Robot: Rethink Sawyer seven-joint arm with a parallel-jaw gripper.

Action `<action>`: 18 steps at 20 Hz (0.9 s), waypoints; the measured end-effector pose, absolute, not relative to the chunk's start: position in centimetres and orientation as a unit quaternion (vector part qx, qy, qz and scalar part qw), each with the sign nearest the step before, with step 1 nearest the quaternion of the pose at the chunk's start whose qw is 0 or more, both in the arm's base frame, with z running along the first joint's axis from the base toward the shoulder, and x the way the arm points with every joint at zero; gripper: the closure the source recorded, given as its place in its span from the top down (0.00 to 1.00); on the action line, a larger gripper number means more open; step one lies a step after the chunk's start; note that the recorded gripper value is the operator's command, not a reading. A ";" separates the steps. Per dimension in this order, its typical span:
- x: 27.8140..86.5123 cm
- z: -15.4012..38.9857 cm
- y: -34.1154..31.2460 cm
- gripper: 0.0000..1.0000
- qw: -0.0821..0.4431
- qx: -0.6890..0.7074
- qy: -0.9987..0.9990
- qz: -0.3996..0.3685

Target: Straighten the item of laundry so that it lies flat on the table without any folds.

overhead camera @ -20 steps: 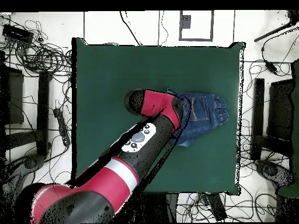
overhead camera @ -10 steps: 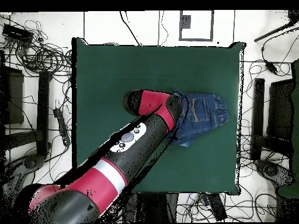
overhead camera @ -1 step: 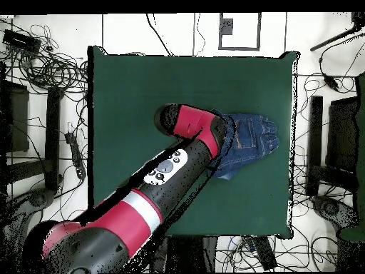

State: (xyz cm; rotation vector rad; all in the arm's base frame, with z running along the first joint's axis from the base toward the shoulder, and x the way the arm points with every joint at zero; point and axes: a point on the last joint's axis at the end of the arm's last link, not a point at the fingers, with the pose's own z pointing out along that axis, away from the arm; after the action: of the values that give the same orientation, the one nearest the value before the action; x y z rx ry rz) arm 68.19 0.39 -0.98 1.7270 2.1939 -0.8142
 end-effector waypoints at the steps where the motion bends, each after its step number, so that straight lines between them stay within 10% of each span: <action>1: 68.4 -1.0 0.4 0.00 0.116 0.596 0.746 -0.273; 18: 72.0 2.4 1.2 0.00 0.126 0.645 0.730 -0.187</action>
State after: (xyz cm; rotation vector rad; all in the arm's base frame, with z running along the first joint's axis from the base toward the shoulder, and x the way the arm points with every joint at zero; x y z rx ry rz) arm 71.99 1.16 2.38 1.8793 2.1258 -0.5460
